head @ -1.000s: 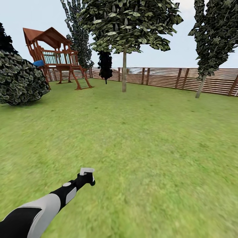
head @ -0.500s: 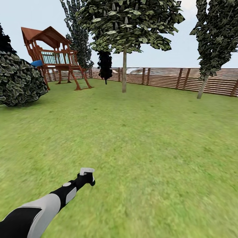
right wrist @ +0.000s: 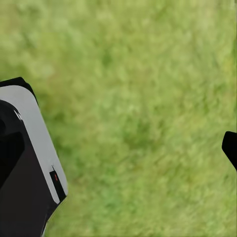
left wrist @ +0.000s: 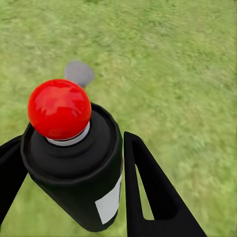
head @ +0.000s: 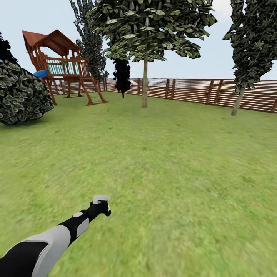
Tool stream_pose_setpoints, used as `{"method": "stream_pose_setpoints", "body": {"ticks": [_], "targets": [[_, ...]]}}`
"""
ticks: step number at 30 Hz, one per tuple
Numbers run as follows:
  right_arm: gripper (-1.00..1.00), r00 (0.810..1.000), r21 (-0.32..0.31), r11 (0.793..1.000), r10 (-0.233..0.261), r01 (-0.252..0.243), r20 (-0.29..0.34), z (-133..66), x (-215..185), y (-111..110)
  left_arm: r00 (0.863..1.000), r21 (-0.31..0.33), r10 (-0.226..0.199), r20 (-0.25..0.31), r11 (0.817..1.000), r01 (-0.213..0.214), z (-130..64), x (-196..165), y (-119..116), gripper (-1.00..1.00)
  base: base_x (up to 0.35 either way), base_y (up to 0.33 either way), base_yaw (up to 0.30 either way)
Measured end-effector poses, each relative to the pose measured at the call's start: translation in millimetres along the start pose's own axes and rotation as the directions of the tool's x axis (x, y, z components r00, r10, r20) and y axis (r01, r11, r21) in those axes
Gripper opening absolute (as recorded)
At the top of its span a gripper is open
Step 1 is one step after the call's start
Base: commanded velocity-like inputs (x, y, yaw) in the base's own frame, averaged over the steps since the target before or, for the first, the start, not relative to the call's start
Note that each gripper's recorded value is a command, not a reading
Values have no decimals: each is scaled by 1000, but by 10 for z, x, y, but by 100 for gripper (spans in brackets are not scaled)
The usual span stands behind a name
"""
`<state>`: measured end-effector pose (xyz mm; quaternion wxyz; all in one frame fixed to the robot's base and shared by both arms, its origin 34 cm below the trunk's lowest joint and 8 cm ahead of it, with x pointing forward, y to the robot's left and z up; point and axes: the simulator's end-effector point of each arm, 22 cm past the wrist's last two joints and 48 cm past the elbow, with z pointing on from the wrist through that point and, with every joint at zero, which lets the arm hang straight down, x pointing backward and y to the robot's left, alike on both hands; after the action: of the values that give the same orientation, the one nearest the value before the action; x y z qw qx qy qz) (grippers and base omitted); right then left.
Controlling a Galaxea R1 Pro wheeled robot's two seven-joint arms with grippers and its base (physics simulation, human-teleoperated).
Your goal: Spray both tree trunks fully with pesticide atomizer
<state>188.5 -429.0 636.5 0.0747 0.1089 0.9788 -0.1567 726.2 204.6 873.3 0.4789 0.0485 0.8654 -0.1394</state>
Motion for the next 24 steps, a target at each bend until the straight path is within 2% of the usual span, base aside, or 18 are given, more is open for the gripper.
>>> {"method": "stream_pose_setpoints", "body": {"ticks": [24], "targets": [[100, 1000, 0, 1000, 0, 0, 0, 0, 0, 0, 1000, -4, 2, 1, 1000, -2, -7, -8, 34, -100, 350, 0, 0]]}}
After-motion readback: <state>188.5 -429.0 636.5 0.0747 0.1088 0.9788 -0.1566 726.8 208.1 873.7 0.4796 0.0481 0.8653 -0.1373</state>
